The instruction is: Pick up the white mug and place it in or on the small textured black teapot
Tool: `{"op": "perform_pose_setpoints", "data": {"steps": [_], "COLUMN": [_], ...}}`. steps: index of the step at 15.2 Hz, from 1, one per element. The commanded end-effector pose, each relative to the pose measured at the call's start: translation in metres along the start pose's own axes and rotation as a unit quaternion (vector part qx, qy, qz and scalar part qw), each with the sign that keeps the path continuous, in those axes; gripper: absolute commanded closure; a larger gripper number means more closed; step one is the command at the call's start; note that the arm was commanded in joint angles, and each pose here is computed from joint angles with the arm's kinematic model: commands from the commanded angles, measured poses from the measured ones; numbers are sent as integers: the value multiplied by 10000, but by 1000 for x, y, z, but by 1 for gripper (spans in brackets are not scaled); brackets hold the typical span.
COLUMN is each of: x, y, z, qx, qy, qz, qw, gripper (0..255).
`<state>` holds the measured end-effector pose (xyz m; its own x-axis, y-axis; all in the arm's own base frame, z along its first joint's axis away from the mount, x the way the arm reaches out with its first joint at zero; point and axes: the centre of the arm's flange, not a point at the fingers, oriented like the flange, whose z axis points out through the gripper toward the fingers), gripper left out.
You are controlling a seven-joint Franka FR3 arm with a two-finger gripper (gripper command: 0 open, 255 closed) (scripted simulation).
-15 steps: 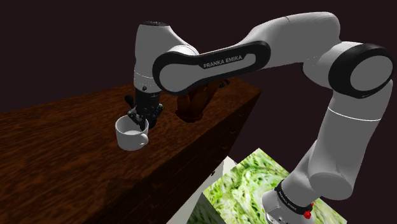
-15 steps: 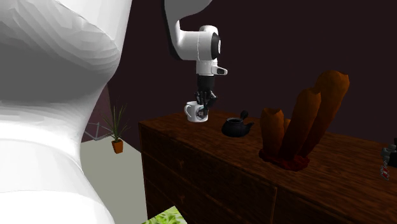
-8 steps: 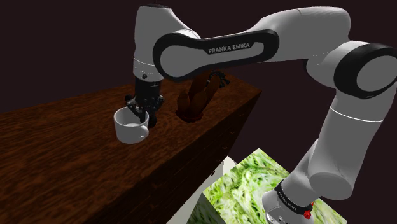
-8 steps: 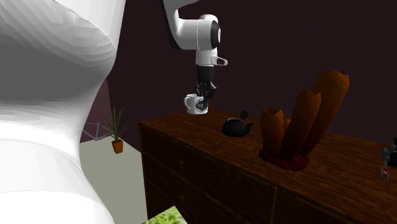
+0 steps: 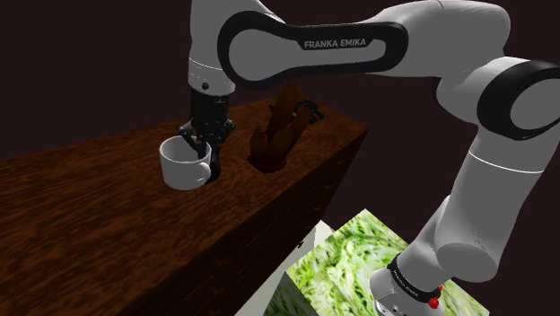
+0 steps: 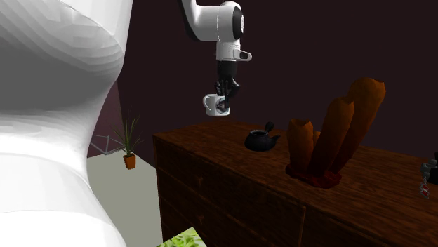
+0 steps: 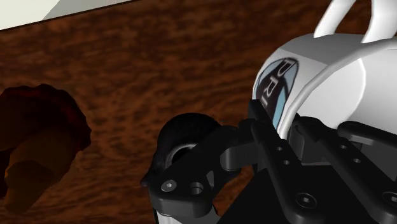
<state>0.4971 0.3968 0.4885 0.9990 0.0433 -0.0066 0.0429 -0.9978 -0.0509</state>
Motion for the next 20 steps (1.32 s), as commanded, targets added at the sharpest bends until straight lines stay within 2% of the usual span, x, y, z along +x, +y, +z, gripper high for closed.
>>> {"op": "perform_pose_setpoints", "data": {"steps": [1,3,18,20], "x": [0,0,160,160], "y": [-1,-1,118,118], "z": [-11,-18,-36,-26], "qx": [-1,-1,-1,-1], "qy": [-2,-2,-2,-2], "qz": [0,0,0,0], "qw": [10000,10000,10000,10000], "gripper": [255,255,255,255]}}
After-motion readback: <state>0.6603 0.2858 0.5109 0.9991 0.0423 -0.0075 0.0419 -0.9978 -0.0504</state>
